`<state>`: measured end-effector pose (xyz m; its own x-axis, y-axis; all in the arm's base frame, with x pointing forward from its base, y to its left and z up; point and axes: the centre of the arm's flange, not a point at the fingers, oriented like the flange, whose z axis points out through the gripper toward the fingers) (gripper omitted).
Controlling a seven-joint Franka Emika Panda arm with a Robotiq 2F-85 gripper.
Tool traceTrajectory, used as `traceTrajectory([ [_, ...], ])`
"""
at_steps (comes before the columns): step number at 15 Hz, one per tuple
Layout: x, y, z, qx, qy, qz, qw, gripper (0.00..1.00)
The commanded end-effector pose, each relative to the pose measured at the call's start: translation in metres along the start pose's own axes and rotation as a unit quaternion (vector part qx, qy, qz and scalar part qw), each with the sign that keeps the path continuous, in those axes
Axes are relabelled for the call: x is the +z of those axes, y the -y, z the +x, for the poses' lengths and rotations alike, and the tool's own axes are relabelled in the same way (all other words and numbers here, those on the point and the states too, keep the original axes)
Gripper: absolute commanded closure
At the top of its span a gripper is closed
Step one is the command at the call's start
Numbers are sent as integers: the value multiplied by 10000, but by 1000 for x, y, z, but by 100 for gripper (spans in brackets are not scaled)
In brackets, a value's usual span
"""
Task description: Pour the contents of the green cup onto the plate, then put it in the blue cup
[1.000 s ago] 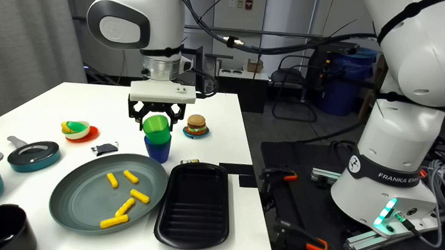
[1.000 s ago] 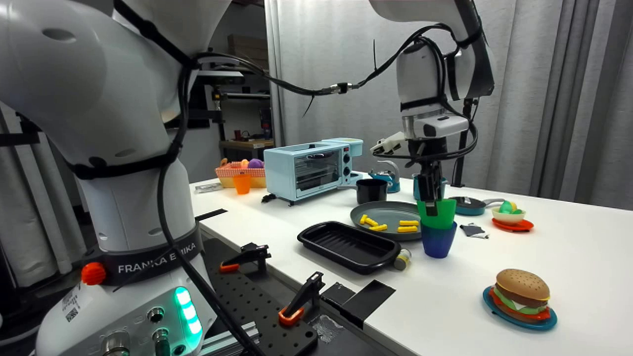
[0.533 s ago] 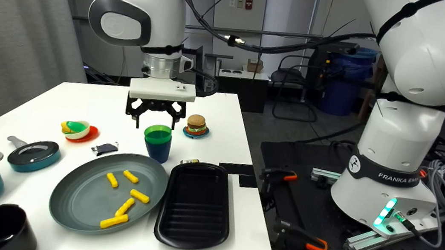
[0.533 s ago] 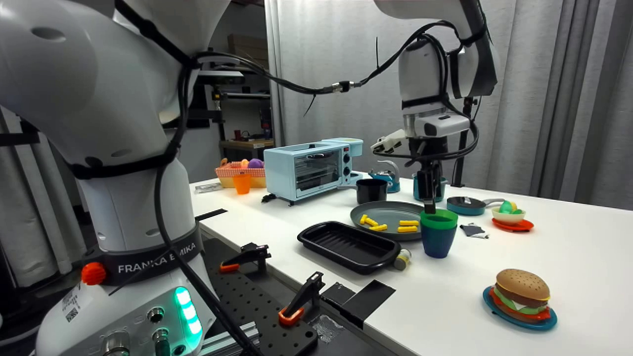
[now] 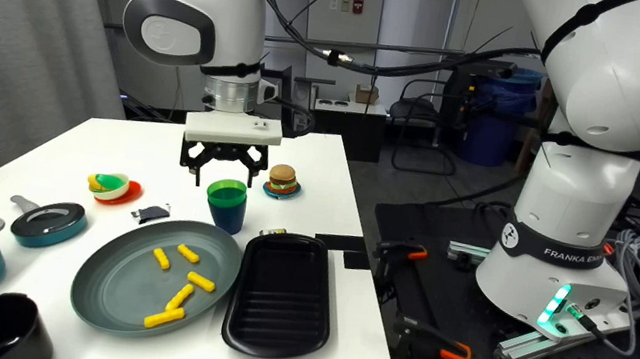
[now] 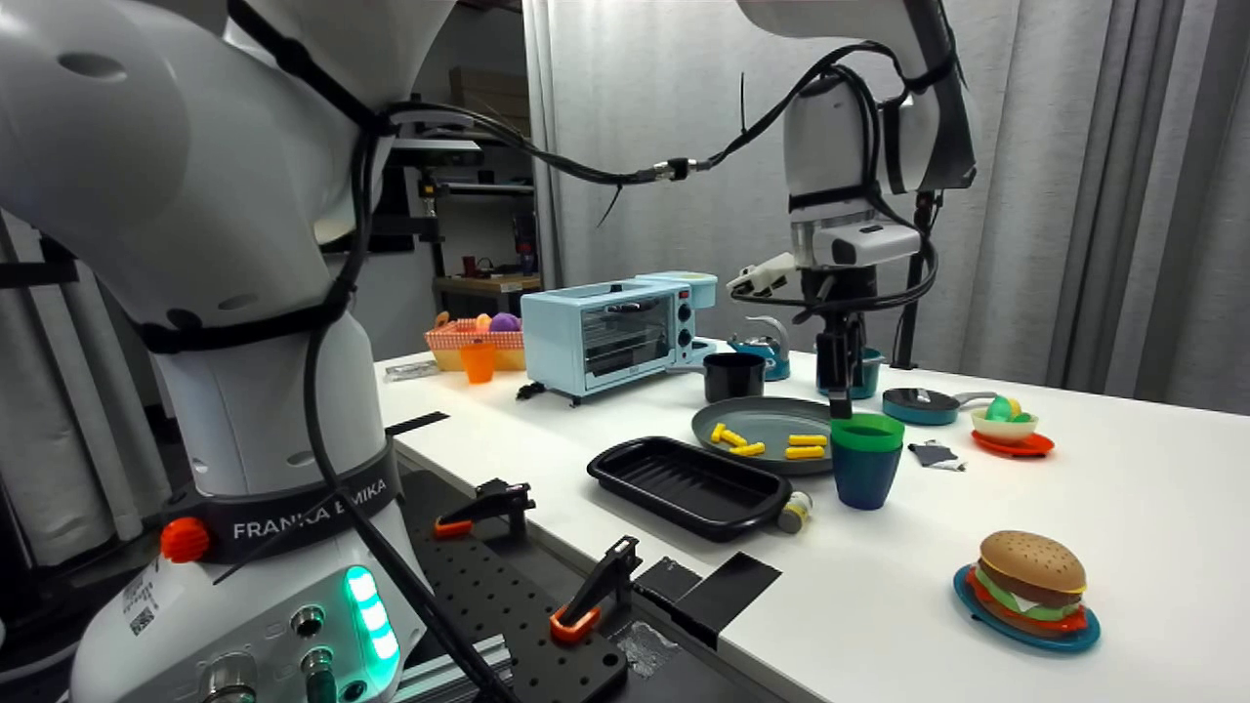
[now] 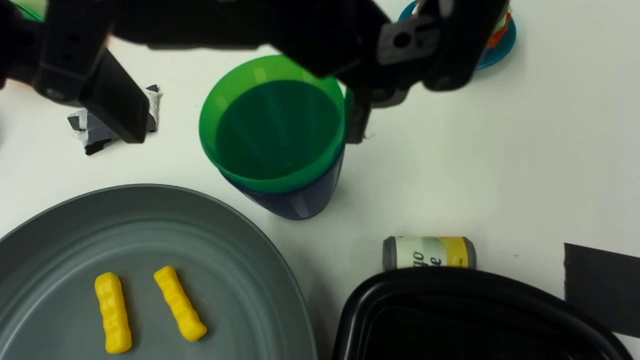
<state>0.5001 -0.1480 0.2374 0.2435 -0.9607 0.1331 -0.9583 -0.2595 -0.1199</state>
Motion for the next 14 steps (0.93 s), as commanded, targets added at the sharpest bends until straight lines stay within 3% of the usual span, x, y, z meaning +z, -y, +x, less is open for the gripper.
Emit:
traceTrajectory([
  [1, -11, 1, 5, -110, 111, -87, 9998, 0],
  [9, -60, 2, -3, -953, -71, -215, 9952, 0],
  [14, -105, 8, -23, -2054, 163, 64, 9785, 4],
])
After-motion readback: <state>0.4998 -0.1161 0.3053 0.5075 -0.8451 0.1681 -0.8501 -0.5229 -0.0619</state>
